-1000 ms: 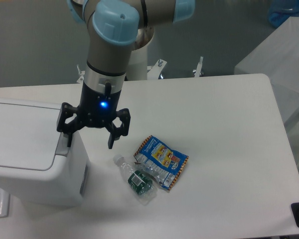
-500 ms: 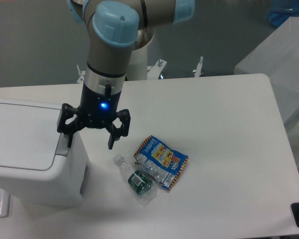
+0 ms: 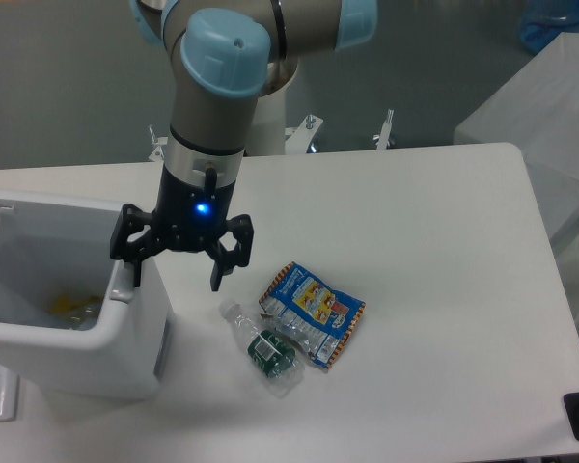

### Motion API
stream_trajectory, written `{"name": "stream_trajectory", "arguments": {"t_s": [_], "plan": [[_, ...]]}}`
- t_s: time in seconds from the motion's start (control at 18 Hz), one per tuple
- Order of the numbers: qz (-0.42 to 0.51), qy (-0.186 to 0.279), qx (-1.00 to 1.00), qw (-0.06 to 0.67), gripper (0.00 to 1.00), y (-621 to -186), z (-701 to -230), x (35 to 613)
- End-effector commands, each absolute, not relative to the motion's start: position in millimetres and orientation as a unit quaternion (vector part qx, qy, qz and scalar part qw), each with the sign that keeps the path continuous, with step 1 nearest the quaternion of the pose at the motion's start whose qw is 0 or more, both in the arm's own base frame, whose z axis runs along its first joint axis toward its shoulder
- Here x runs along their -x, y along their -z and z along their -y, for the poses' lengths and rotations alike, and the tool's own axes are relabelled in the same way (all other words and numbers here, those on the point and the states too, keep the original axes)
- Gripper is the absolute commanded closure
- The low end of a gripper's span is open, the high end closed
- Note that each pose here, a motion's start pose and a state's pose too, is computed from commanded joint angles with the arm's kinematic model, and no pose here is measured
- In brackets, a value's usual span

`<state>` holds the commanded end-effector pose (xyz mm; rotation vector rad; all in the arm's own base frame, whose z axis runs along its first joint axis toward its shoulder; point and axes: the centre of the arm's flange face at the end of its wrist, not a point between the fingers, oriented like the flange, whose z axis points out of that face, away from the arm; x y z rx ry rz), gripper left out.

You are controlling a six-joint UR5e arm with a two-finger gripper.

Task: Open the trash can
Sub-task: 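Hold the gripper above the tab as the lid swings open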

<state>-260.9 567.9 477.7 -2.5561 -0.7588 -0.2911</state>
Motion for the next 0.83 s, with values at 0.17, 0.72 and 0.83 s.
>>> {"name": "stream_trajectory", "arguments": {"t_s": [0.17, 0.72, 0.83], "plan": [[0.258, 0.081, 0.921, 0.279, 0.0, -522.1, -572.5, 267.3], [0.167, -0.136, 0.942, 0.256, 0.0, -553.2, -543.3, 318.6], [0.153, -0.144, 0.946, 0.247, 0.0, -549.9, -540.0, 323.4]]}}
